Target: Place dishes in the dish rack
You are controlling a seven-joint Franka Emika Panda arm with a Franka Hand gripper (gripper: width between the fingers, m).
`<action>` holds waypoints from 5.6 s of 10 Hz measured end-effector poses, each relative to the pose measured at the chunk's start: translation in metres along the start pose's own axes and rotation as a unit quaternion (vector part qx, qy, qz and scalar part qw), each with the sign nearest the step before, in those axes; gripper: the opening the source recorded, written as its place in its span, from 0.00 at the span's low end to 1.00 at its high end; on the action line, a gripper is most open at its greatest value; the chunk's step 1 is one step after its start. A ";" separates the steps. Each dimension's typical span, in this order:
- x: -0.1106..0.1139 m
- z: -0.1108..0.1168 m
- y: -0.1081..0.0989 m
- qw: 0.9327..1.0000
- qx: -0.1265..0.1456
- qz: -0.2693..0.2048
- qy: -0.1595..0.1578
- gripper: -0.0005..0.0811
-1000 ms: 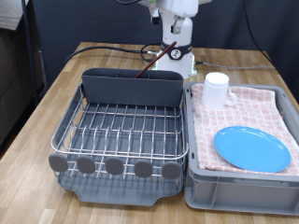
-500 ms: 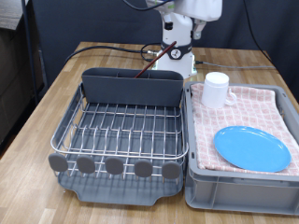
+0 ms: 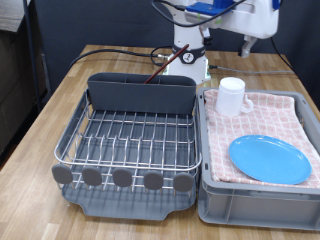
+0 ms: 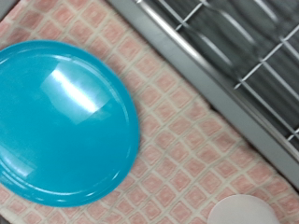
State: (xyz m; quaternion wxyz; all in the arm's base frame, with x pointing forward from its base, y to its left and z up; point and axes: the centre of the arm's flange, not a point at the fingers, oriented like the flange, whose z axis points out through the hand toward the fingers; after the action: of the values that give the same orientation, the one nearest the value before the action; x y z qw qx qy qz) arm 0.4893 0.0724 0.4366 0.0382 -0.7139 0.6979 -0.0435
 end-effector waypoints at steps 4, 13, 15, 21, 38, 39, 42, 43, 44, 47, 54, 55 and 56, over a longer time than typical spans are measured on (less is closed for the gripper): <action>-0.055 0.013 -0.018 1.000 -0.005 -0.024 -0.009 0.99; -0.067 0.037 -0.015 0.997 0.001 -0.062 -0.040 0.99; -0.067 0.050 -0.009 0.996 0.026 -0.057 -0.060 0.99; -0.057 0.090 0.005 0.991 0.054 -0.076 -0.097 0.99; -0.034 0.183 0.026 0.978 0.099 -0.102 -0.153 0.99; -0.034 0.186 0.026 0.978 0.099 -0.104 -0.154 0.99; -0.034 0.195 0.024 0.978 0.096 -0.103 -0.153 0.99; -0.034 0.198 0.023 0.978 0.095 -0.102 -0.153 0.99; -0.034 0.201 0.022 0.978 0.095 -0.100 -0.154 0.99; -0.034 0.208 0.019 0.977 0.102 -0.102 -0.157 0.99; -0.037 0.212 0.017 0.972 0.127 -0.109 -0.165 0.54; -0.036 0.212 0.017 0.972 0.128 -0.107 -0.166 0.54; -0.036 0.212 0.017 0.972 0.129 -0.105 -0.166 0.34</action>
State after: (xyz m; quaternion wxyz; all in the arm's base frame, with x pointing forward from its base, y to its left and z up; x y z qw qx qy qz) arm 0.4962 0.1070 0.2239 0.2400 -0.7696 0.5914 -0.0177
